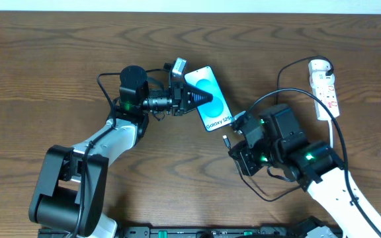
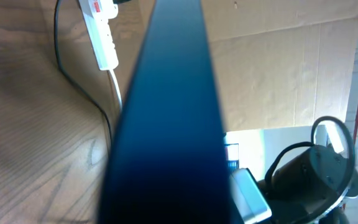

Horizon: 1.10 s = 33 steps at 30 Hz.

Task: Plug charger to phone and switch on socket
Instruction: 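Align the USB-C plug under the phone's bottom port with the right gripper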

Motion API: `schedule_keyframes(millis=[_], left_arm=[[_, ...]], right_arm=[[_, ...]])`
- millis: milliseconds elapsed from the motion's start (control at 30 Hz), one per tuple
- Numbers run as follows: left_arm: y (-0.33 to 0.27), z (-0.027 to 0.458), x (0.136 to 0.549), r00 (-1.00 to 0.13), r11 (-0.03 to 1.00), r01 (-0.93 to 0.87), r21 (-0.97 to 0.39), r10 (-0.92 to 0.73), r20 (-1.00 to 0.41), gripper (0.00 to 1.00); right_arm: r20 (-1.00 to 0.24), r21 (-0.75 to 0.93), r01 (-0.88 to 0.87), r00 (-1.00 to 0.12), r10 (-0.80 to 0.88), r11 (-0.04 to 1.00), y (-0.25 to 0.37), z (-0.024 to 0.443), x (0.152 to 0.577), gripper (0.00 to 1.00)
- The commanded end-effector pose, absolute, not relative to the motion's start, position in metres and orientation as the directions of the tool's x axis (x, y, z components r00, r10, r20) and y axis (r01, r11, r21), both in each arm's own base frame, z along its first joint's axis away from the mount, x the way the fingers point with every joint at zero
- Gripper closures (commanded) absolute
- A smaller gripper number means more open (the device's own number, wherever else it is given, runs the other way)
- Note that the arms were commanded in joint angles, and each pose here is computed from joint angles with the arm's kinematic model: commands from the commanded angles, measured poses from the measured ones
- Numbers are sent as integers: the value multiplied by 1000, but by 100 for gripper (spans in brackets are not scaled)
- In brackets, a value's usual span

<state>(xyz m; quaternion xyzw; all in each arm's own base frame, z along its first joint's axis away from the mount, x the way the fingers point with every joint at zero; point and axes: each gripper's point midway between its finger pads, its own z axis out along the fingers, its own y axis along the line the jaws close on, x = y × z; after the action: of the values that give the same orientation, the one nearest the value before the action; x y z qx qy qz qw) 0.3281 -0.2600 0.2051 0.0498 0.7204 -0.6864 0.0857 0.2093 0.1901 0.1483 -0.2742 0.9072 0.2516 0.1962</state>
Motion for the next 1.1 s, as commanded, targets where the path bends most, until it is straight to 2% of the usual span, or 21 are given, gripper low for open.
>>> schedule_keyframes(millis=[0,267,633,1067], left_arm=[[-261,214,324,-960,34,280,-959,-11,-281,92],[-261,210,322,-950,38,311,-950,-8,-312,92],[-261,210,322,-947,37,320,-947,-5,-321,93],[-261,209,322,-936,38,352,-935,-3,-352,93]], right_arm=[[-513,338,-612,-756,-405,715,196,150,210,99],[-502,345,-619,-756,-419,705,201,149,204,99],[-474,364,-496,-827,-302,788,195,149,214,99],[-486,383,-508,-821,-300,771,200,153,214,99]])
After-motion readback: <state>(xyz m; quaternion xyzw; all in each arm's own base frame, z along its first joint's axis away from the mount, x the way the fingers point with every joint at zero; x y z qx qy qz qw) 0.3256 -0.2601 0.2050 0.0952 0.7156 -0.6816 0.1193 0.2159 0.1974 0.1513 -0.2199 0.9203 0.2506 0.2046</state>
